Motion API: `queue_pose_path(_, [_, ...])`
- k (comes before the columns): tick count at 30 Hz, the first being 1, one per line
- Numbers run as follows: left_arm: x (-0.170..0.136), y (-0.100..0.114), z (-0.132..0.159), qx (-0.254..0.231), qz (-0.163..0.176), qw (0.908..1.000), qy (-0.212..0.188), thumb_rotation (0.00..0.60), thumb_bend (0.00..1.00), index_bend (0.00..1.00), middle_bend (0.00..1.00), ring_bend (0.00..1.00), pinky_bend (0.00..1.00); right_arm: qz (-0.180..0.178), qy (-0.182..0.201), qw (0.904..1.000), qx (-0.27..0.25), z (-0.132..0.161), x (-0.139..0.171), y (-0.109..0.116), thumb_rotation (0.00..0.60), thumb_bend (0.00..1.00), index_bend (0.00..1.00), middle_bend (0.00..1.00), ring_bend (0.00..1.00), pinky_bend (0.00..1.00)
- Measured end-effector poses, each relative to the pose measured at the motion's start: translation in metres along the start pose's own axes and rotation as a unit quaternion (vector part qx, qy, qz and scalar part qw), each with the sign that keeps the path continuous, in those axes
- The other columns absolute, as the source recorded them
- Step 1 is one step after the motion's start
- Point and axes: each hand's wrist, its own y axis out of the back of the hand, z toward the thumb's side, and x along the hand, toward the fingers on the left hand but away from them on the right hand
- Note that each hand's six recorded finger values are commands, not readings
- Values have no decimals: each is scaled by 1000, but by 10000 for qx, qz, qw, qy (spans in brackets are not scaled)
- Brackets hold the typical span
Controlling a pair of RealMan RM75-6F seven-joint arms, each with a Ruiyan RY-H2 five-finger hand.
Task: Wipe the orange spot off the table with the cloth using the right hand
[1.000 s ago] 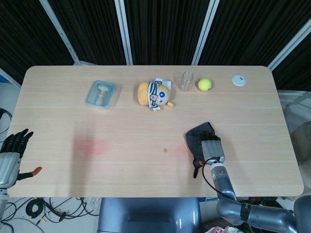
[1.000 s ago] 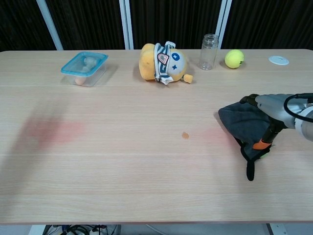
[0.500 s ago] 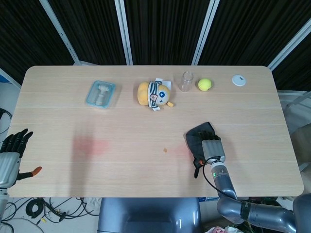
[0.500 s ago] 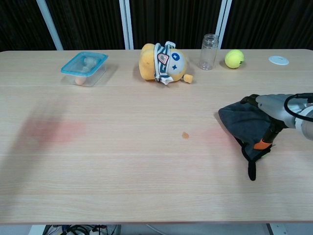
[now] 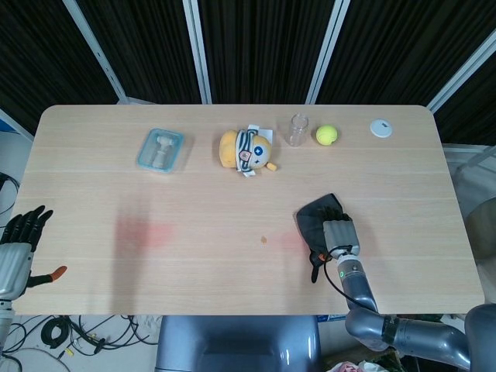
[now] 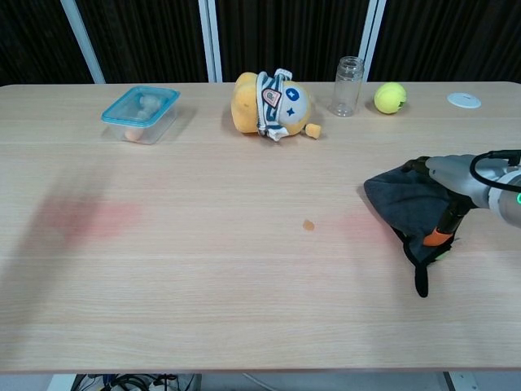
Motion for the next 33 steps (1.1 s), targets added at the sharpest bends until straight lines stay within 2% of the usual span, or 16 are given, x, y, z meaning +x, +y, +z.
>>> queue_pose_path(2, [0, 0, 0, 0, -6, 10000, -3, 600, 18, 0, 0, 0, 0, 25, -11, 10000, 2, -1, -3, 0, 600, 121, 0, 11, 10, 143])
queue_pose_path(5, [0, -1, 1, -4, -15, 10000, -8, 600, 18, 0, 0, 0, 0, 32, -49, 10000, 22, -3, -6, 0, 600, 181, 31, 106, 105, 189])
queue_pose_path(10, [-1, 0, 1, -20, -13, 10000, -4, 600, 18, 0, 0, 0, 0, 7, -68, 10000, -11, -5, -11, 0, 600, 342, 281, 366, 394, 428])
queue_pose_path(12, [-1, 0, 1, -12, -14, 10000, -6, 600, 18, 0, 0, 0, 0, -49, -28, 10000, -49, -4, -11, 1, 600, 408, 383, 468, 516, 581])
queue_pose_path(15, [-1, -1, 1, -13, -26, 10000, -17, 600, 18, 0, 0, 0, 0, -152, 56, 9998, -130, -3, -11, 4, 600, 469, 462, 536, 599, 663])
queue_pose_path(18, [-1, -1, 2, -17, -32, 10000, -26, 600, 18, 0, 0, 0, 0, -217, 111, 9995, -186, -4, -11, 5, 600, 514, 524, 568, 635, 678])
queue_pose_path(25, [-1, -1, 2, -62, -27, 10000, -7, 600, 18, 0, 0, 0, 0, -340, 258, 9986, -317, -2, -7, 7, 600, 549, 604, 620, 686, 721])
queue_pose_path(33, [-2, -2, 3, -76, -49, 10000, -30, 600, 18, 0, 0, 0, 0, -608, 817, 9937, -470, 20, 11, 17, 600, 559, 626, 623, 689, 722])
